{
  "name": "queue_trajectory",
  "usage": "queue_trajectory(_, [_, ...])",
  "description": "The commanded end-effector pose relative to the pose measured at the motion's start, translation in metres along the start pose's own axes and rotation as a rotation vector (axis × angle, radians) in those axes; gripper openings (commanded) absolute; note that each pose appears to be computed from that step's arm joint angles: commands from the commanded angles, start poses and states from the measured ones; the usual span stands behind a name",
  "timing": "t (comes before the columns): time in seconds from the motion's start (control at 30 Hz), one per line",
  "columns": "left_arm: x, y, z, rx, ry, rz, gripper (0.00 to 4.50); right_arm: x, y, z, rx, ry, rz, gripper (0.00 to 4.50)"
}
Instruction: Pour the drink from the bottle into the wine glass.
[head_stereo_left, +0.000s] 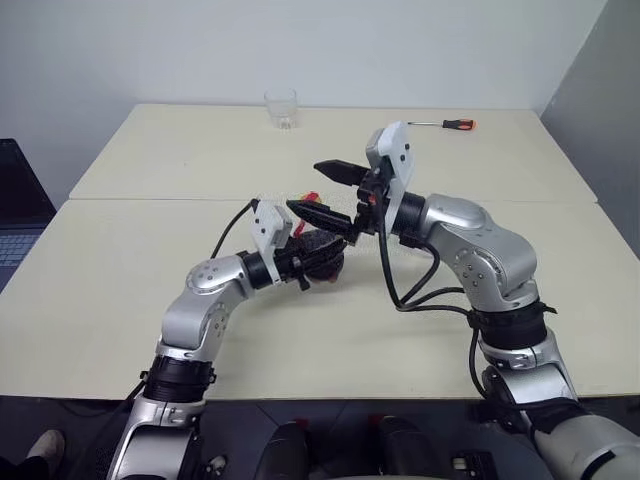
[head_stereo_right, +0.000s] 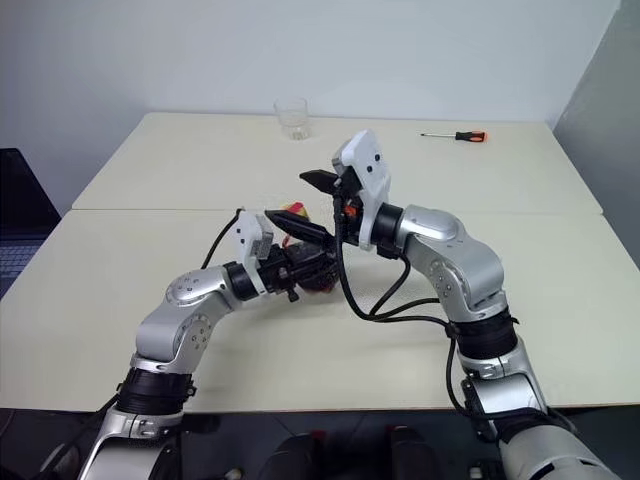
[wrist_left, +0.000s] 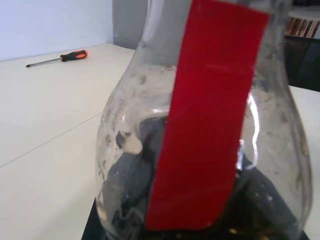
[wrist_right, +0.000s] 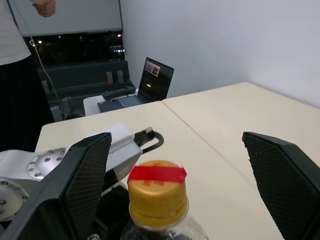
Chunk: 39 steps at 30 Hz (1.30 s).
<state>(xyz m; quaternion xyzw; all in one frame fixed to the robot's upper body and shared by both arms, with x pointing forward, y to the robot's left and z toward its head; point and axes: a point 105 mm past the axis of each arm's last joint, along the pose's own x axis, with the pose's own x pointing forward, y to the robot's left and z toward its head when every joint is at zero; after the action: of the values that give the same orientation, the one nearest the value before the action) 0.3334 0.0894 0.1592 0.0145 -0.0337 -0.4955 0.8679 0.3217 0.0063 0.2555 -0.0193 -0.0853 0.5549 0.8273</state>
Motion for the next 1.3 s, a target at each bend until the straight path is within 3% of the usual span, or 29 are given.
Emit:
queue_trajectory(0.03, [0.005, 0.001, 0.019, 0.062, -0.058, 0.001, 1.47, 0.005, 0.003, 0.012, -0.049, -0.039, -0.004, 4.47])
queue_trajectory(0.57, [0.013, 0.001, 0.022, 0.063, -0.071, -0.014, 1.47, 0.017, 0.003, 0.010, -0.057, -0.043, -0.028, 4.47])
queue_trajectory(0.87, [0.014, 0.001, 0.023, 0.066, -0.073, -0.020, 1.47, 0.017, 0.002, 0.009, -0.049, -0.044, -0.031, 1.38])
queue_trajectory(1.3, [0.009, -0.015, 0.027, 0.048, -0.078, -0.093, 1.47, 0.012, 0.012, 0.005, -0.075, -0.031, 0.076, 1.27])
